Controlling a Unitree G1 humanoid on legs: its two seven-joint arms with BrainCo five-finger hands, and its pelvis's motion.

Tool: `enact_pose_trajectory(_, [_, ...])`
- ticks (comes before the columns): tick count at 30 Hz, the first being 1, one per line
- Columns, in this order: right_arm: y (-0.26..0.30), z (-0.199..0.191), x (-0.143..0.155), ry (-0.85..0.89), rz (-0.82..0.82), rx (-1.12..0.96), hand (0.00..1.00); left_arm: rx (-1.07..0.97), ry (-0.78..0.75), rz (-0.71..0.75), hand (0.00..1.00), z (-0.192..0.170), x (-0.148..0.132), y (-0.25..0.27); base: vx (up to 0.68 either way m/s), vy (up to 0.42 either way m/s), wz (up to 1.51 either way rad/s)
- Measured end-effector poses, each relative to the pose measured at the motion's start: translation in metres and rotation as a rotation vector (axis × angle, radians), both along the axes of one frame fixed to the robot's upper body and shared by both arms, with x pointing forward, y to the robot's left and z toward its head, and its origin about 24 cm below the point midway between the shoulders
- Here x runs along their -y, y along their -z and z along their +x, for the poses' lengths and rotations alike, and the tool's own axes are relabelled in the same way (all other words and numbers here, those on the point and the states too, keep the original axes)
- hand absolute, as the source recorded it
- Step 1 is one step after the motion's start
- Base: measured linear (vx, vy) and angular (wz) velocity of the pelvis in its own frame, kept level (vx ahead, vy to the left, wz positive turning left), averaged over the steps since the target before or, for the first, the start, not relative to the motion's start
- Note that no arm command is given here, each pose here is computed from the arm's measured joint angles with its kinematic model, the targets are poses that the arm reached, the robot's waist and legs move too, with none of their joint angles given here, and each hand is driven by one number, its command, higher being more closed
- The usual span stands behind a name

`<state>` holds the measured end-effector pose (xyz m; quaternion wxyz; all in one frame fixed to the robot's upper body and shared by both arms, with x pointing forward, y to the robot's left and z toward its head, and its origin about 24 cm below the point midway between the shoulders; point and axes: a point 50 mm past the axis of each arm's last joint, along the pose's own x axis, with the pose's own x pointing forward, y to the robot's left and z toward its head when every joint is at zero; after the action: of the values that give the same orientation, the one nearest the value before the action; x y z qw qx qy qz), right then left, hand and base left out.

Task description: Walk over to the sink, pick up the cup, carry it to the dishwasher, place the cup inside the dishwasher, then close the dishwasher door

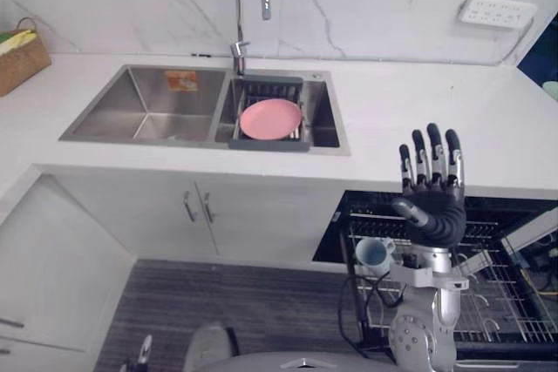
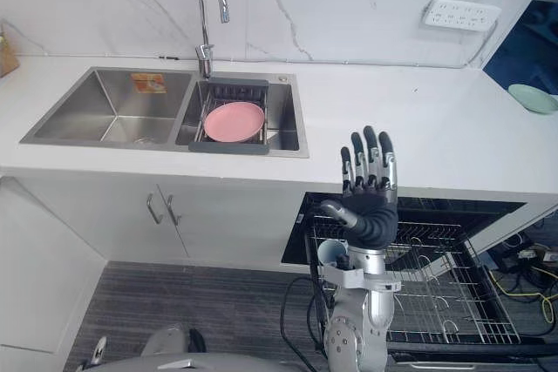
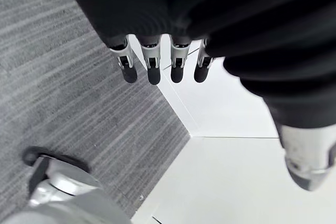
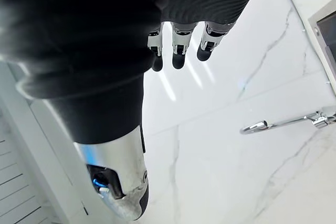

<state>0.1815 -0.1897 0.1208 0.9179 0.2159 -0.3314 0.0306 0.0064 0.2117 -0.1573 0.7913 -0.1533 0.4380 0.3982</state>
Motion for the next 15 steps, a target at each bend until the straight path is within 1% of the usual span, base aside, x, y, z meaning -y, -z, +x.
enact_pose_trajectory(2, [0.001,0.001,-0.001,0.007,0.002,-0.015,0.00,-0.021,0.001,-0.004,0.00,-0.008,0.002,0.001,0.23,0.298,-0.41])
enact_pose_trajectory(5, [-0.001,0.005,-0.009,-0.025,0.002,-0.010,0.00,0.011,0.052,0.021,0.00,0.001,0.002,-0.002,0.33,0.340,-0.41])
enact_pose_trajectory(8, [0.000,0.004,-0.004,-0.005,0.001,-0.010,0.00,0.049,0.099,0.035,0.00,0.017,-0.004,-0.003,0.34,0.378,-0.27])
enact_pose_trajectory(10, [-0.002,0.004,0.004,0.025,-0.011,0.003,0.00,0.037,0.144,0.030,0.00,0.021,-0.008,-0.002,0.27,0.200,-0.21])
enact_pose_trajectory(13, [0.000,0.004,0.004,0.024,-0.015,-0.006,0.00,0.027,0.166,0.024,0.00,0.019,-0.011,-0.002,0.27,0.136,-0.16])
enact_pose_trajectory(15, [0.001,0.003,0.007,0.039,-0.017,-0.005,0.00,0.046,0.193,0.025,0.00,0.029,-0.011,-0.003,0.26,0.057,-0.08])
